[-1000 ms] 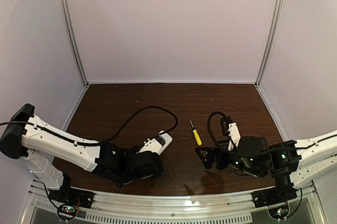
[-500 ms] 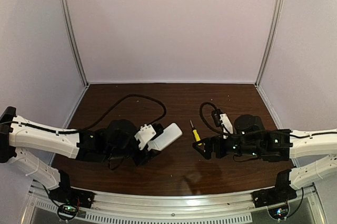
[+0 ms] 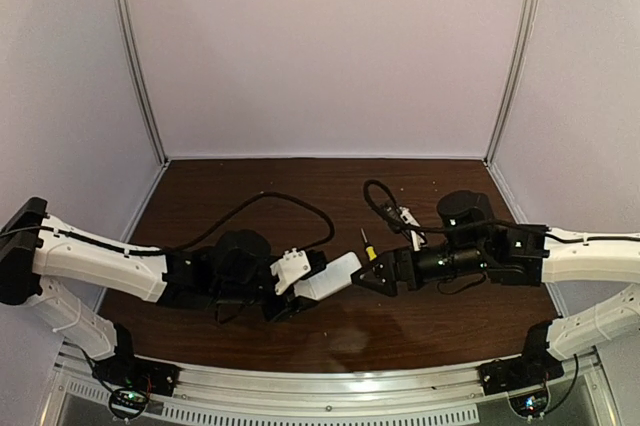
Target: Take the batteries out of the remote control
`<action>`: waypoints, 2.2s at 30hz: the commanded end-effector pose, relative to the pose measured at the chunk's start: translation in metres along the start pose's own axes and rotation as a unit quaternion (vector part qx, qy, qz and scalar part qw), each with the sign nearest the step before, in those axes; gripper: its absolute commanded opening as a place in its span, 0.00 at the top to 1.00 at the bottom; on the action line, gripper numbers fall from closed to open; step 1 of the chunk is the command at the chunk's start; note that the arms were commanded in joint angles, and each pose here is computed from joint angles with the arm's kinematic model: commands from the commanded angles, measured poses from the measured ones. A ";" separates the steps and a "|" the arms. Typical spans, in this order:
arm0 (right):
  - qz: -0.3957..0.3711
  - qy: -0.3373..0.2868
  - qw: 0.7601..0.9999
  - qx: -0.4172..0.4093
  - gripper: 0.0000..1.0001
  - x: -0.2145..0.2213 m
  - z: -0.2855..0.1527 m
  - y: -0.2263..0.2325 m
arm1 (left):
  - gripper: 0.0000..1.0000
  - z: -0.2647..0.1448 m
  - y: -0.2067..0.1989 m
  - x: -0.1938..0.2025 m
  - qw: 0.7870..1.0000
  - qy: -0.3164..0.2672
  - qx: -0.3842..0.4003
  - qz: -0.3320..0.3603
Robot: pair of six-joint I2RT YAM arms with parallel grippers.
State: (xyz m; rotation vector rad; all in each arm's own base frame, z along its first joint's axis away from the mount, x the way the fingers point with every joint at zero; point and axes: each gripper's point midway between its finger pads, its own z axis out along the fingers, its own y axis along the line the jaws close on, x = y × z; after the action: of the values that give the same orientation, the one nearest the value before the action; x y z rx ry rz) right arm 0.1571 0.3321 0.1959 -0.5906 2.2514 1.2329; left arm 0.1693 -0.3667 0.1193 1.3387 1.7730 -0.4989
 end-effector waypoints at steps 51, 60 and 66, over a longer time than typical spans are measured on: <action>0.173 0.118 0.977 -0.031 0.37 0.016 0.044 -0.010 | 1.00 0.004 -0.037 -0.020 0.991 -0.054 0.107 0.064; 0.187 0.115 0.975 -0.039 0.50 0.013 0.043 -0.012 | 1.00 0.005 -0.036 -0.019 0.991 -0.051 0.103 0.064; 0.190 0.116 0.974 -0.052 0.55 0.015 0.043 -0.009 | 1.00 0.007 -0.034 -0.018 0.992 -0.047 0.099 0.064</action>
State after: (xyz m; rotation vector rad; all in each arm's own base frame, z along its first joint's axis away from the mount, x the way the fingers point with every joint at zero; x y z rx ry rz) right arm 0.1599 0.3611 0.1590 -0.3660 2.6109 1.5036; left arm 0.1373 -0.3874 0.1170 1.5480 1.6221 -0.6693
